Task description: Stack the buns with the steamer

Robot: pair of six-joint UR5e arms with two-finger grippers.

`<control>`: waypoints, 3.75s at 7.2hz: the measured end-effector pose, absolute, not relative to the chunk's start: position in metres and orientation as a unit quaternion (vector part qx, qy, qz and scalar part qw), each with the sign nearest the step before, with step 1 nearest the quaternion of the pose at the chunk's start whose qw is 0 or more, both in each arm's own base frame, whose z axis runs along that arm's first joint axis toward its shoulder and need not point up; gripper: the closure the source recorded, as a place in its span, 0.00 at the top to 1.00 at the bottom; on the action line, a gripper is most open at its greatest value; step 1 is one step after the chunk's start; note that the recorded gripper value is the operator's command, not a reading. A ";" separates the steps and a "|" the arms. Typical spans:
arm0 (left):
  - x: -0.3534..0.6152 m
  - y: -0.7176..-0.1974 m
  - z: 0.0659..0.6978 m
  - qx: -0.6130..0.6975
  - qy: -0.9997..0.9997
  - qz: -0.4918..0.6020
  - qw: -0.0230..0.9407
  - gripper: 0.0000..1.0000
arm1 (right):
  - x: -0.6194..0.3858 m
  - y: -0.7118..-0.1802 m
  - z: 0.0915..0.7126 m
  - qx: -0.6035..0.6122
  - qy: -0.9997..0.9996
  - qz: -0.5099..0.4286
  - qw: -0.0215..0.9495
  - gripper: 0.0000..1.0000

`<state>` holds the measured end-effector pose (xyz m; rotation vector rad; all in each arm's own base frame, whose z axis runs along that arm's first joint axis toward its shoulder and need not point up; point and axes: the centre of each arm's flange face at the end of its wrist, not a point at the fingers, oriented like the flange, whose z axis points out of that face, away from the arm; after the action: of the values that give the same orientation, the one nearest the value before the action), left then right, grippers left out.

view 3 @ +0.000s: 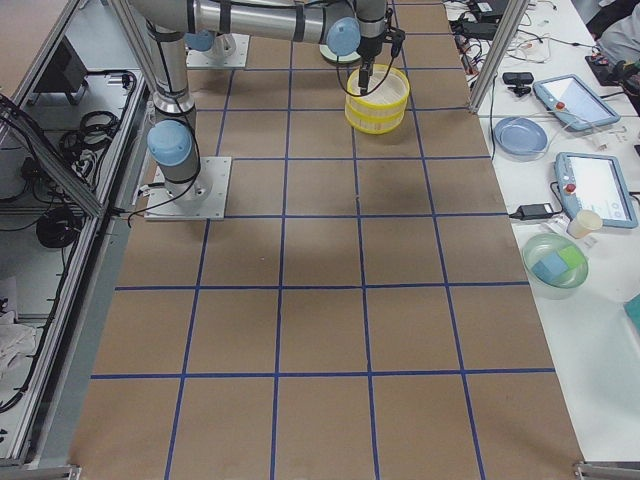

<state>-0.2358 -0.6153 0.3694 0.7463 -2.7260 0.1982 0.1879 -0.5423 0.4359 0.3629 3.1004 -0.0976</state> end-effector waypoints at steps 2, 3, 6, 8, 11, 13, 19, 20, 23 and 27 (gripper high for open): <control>-0.269 -0.628 0.336 0.283 -0.936 0.070 0.199 0.77 | 0.165 -0.511 0.481 0.068 0.997 -0.032 0.010 1.00; -0.284 -0.629 0.320 0.284 -0.935 0.066 0.203 0.99 | 0.159 -0.499 0.496 0.046 0.998 -0.038 0.008 1.00; -0.300 -0.627 0.309 0.305 -0.928 0.059 0.207 1.00 | 0.149 -0.488 0.507 0.016 0.999 -0.035 0.005 1.00; -0.300 -0.626 0.314 0.303 -0.928 0.063 0.208 0.98 | 0.149 -0.487 0.508 0.014 0.999 -0.034 0.007 1.00; -0.271 -0.624 0.341 0.217 -0.961 0.102 0.135 1.00 | 0.148 -0.486 0.505 0.014 0.999 -0.032 0.005 1.00; -0.207 -0.622 0.368 0.131 -0.985 0.094 0.063 1.00 | 0.149 -0.486 0.506 0.014 0.999 -0.034 0.005 1.00; -0.082 -0.535 0.472 0.017 -0.999 -0.010 -0.043 1.00 | 0.150 -0.482 0.514 0.018 0.999 -0.046 0.006 1.00; -0.082 -0.518 0.488 0.017 -0.999 -0.014 -0.042 1.00 | 0.150 -0.482 0.514 0.019 0.999 -0.046 0.006 1.00; -0.085 -0.497 0.507 0.032 -0.999 -0.009 -0.019 1.00 | 0.150 -0.483 0.515 0.019 0.999 -0.049 0.007 1.00; -0.087 -0.499 0.499 0.036 -0.999 -0.002 -0.006 1.00 | 0.150 -0.485 0.512 0.016 0.999 -0.048 0.006 1.00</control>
<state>-0.0865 -0.4991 0.4990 0.1146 -3.1520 -0.0065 0.1502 -0.4851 0.5123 0.0500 3.1255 -0.1509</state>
